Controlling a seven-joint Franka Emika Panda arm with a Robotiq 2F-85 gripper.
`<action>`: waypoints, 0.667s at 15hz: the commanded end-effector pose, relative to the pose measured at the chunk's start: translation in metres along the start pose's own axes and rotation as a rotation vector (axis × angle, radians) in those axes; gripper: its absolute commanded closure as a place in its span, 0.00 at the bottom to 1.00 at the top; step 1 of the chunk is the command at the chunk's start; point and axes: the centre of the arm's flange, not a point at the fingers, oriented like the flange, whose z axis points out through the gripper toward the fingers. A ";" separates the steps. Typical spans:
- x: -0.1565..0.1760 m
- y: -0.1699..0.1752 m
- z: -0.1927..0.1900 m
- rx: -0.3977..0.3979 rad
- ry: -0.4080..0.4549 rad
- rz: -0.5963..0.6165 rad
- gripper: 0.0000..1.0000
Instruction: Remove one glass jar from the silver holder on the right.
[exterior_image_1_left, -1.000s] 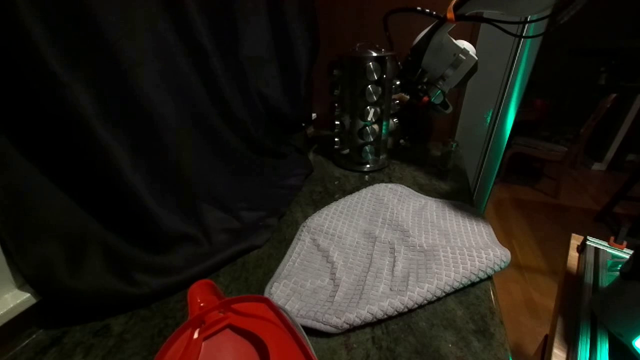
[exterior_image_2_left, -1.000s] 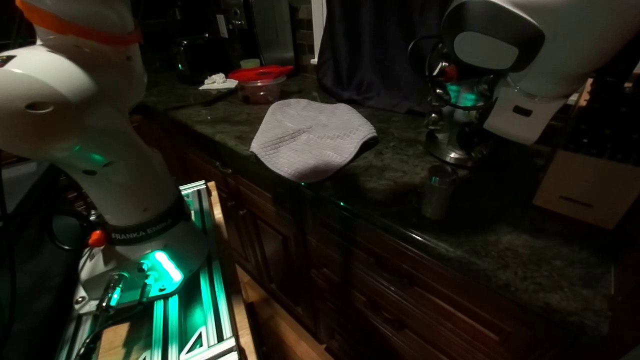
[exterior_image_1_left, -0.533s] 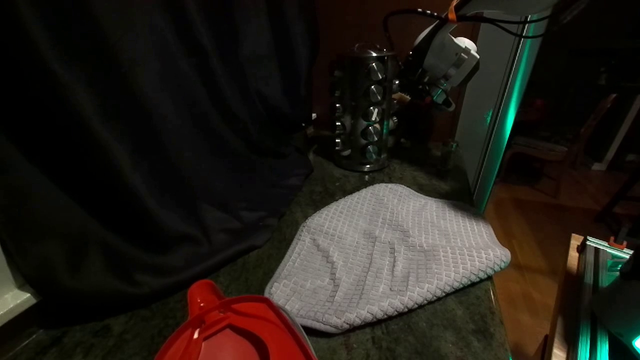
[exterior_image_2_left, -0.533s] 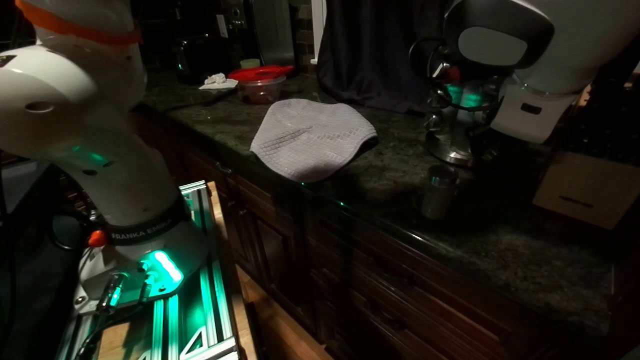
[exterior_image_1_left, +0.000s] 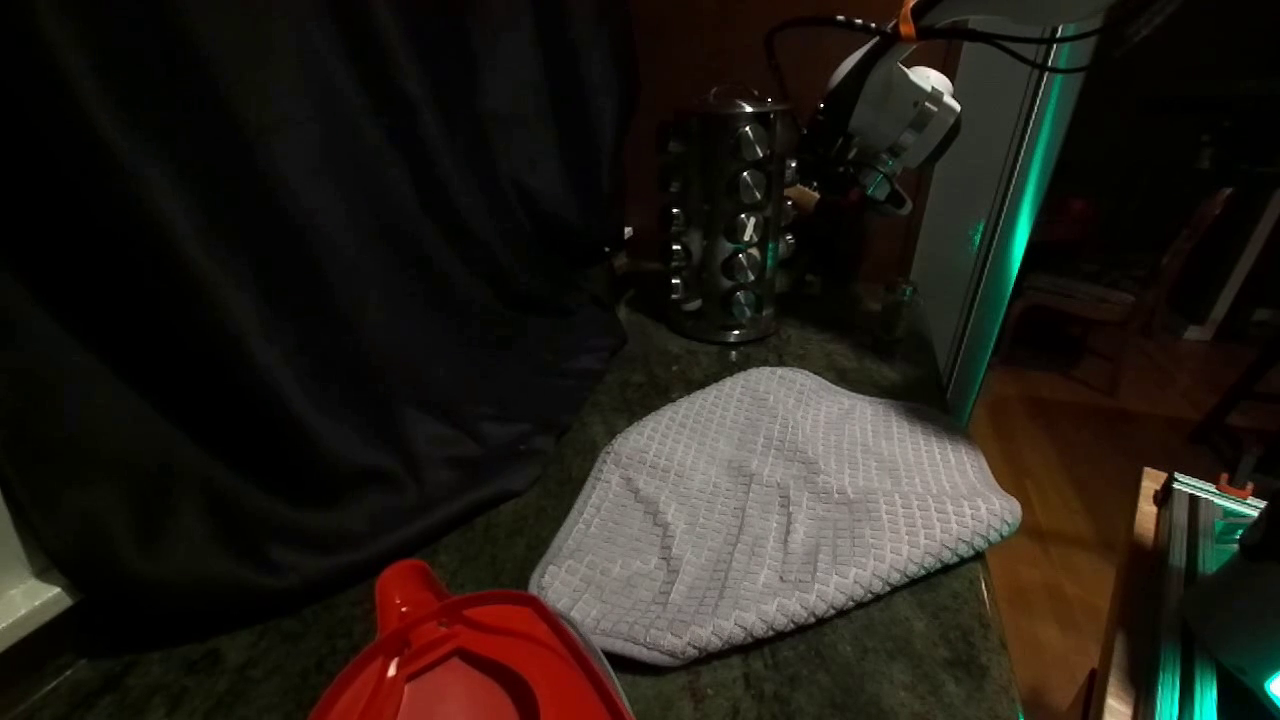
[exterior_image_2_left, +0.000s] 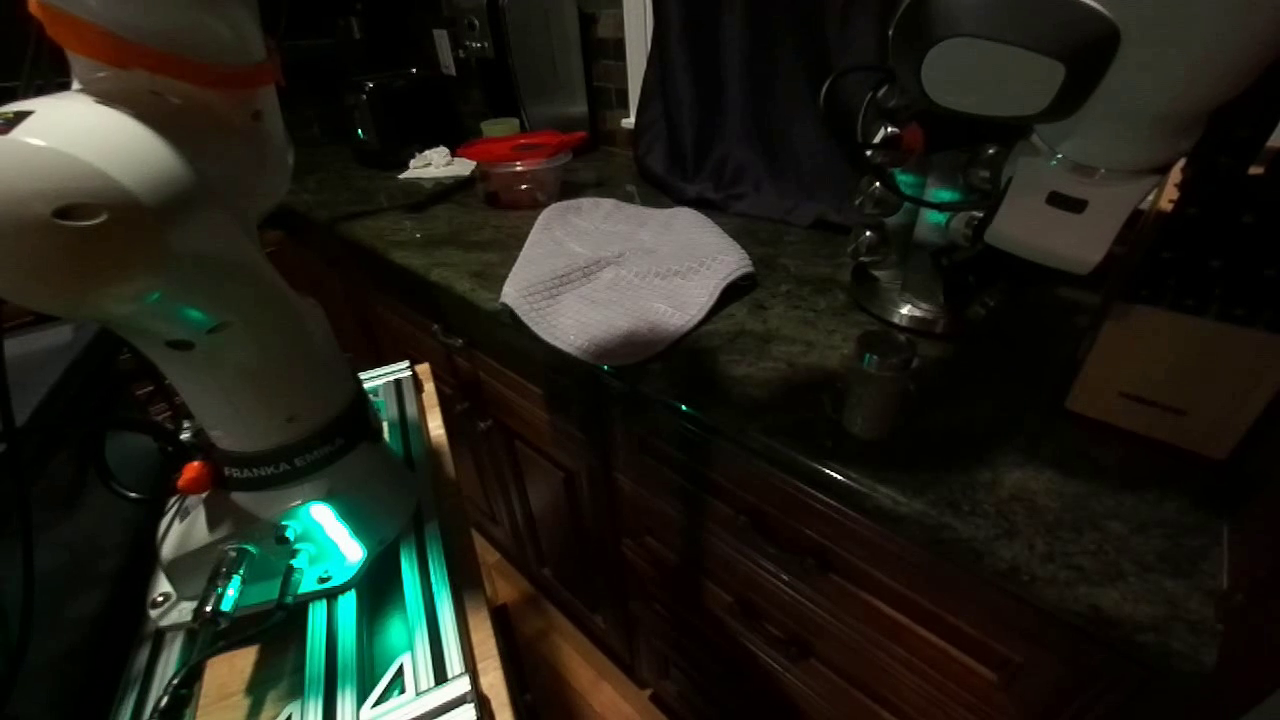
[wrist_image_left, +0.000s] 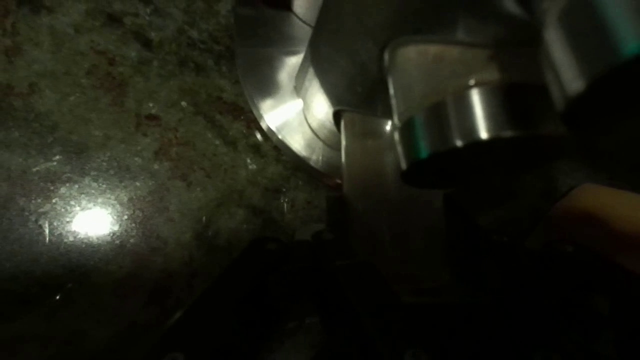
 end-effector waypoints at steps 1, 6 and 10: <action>-0.008 0.008 -0.012 0.017 0.038 0.015 0.76; -0.006 0.012 -0.021 0.032 0.105 -0.012 0.76; -0.010 0.016 -0.029 0.036 0.137 -0.052 0.76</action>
